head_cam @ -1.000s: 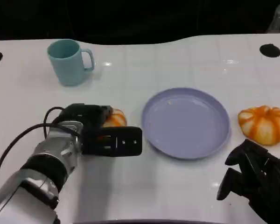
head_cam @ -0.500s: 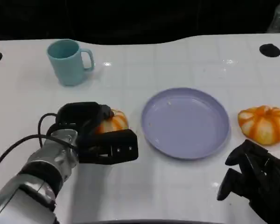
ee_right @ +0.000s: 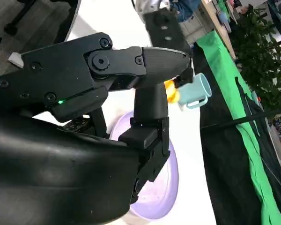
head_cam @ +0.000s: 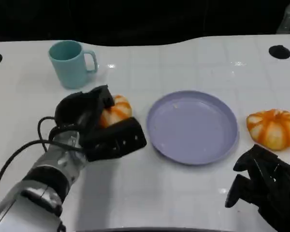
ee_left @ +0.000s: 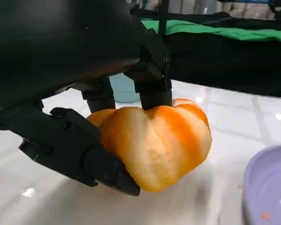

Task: Grasp the bread from the table and place it into the plate.

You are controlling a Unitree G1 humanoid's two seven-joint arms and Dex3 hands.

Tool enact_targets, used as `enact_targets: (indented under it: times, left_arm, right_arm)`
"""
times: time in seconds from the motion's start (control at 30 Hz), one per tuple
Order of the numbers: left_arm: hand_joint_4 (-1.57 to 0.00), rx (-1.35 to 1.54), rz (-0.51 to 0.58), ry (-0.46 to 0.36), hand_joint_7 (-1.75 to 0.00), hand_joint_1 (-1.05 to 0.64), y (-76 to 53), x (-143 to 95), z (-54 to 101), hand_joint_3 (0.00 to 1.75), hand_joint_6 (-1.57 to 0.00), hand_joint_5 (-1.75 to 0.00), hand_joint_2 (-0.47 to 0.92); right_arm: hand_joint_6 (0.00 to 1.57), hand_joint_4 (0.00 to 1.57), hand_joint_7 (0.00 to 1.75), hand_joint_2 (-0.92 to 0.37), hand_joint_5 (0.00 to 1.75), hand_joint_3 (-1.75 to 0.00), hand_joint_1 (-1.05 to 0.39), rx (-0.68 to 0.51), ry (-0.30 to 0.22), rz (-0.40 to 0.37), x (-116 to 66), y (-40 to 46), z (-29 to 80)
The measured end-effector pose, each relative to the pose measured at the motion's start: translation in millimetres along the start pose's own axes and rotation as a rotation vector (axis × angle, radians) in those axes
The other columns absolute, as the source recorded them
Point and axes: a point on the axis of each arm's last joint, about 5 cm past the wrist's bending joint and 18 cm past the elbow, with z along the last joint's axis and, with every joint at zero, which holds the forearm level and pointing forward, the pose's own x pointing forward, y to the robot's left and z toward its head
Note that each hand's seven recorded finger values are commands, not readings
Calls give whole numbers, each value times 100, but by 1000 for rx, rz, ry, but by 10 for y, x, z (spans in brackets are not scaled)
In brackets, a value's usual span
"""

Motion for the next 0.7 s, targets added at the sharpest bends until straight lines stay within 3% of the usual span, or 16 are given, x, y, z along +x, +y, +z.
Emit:
enact_targets:
  times: [0.23, 0.37, 0.5, 0.57, 0.7]
  left_arm:
    - [-90, -59, 11, -50, -175, -16, 129, 111, 193, 72, -61, -175, 71]
    - [-87, -59, 14, -102, -175, -18, 190, 164, 324, 70, -61, -175, 66]
    - [-90, -58, -14, -222, -175, -12, 290, 234, 546, 69, -68, -175, 58]
    - [-91, -69, -32, -293, -175, -16, 296, 239, 650, 77, -69, -175, 58]
    - [-91, -74, -88, -350, -172, -19, 269, 239, 819, 86, -71, -175, 54]
  right_arm:
    - [52, 66, 159, -92, 175, -32, -49, -3, 4, -3, 7, -3, -6]
    - [52, 66, 159, -92, 175, -32, -48, -3, 4, -3, 8, -4, -10]
    - [52, 66, 159, -92, 175, -33, -49, -4, 4, -1, 8, -4, -10]
    - [52, 66, 159, -92, 175, -33, -49, -5, 4, -2, 8, -5, -11]
    - [52, 66, 160, -92, 175, -33, -49, -7, 5, -3, 6, -5, -12]
